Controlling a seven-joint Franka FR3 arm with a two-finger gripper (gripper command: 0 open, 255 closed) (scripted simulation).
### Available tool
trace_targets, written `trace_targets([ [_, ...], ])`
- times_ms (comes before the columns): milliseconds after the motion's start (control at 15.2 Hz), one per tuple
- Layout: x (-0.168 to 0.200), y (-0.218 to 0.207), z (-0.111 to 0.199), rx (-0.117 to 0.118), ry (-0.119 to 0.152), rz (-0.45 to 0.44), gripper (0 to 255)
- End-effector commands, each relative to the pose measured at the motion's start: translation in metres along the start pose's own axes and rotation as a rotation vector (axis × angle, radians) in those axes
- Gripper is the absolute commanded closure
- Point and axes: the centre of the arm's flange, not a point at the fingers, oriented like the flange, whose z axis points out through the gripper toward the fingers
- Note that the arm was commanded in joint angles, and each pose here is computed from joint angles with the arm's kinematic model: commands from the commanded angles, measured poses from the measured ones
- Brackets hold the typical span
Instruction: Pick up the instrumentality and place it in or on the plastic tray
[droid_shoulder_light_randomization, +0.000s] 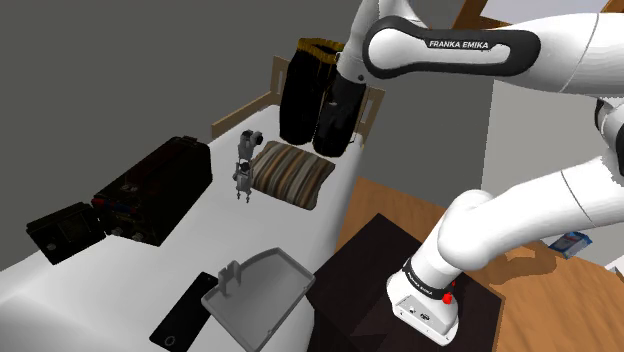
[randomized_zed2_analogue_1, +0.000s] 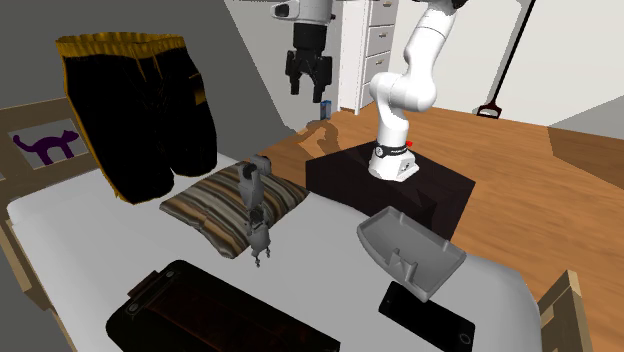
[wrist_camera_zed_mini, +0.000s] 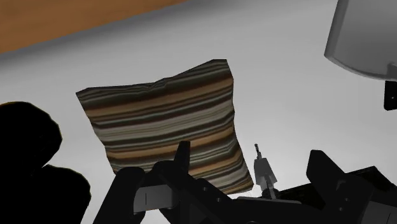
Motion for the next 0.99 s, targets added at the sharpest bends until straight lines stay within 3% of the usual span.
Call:
trace_targets([
  [0, 0.02, -0.013, 0.013, 0.006, 0.004, 0.006, 0],
  [924, 0.171, -0.084, 0.08, 0.038, 0.029, 0.044, 0],
])
